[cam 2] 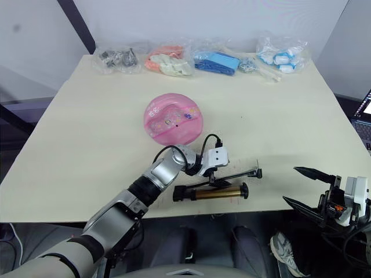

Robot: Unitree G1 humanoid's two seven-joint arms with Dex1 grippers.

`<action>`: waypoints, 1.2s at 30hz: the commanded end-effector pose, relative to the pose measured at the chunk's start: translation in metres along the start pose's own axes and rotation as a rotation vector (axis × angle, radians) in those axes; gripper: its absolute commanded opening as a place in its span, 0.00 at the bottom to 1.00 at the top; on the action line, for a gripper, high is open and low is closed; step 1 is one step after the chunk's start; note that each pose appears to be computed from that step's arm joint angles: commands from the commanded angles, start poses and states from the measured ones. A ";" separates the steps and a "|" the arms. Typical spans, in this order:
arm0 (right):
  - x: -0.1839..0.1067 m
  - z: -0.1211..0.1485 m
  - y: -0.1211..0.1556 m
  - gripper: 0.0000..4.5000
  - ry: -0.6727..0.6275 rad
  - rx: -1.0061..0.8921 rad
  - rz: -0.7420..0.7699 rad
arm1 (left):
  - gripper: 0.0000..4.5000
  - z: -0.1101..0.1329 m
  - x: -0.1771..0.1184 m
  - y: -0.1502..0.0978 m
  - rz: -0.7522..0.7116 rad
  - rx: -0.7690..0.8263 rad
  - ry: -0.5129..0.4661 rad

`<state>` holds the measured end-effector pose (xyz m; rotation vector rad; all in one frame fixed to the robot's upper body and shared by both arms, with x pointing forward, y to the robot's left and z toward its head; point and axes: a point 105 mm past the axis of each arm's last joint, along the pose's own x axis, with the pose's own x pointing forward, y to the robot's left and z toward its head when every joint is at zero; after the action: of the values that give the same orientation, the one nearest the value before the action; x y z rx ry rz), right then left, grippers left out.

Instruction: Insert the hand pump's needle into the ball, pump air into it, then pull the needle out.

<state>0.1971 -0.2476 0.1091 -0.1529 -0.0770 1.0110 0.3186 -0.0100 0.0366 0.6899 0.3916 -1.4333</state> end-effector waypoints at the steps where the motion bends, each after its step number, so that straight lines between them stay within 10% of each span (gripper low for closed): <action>1: -0.008 0.004 -0.005 1.00 0.006 -0.039 -0.043 | 0.82 -0.003 0.006 -0.010 -0.034 -0.008 0.015; 10: -0.011 0.001 -0.006 1.00 0.016 -0.045 -0.047 | 0.02 0.002 -0.001 -0.009 -0.033 -0.013 -0.037; 21: 0.009 0.001 -0.003 1.00 -0.018 0.032 -0.079 | 0.02 0.027 -0.023 0.001 0.077 -0.031 -0.254; 36: 0.100 0.030 -0.016 1.00 -0.202 0.588 -0.381 | 0.02 0.053 -0.052 0.008 0.281 -0.058 -0.509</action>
<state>0.2569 -0.1742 0.1285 0.4399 0.0057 0.6460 0.3131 -0.0022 0.0901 0.3064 0.0385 -1.2718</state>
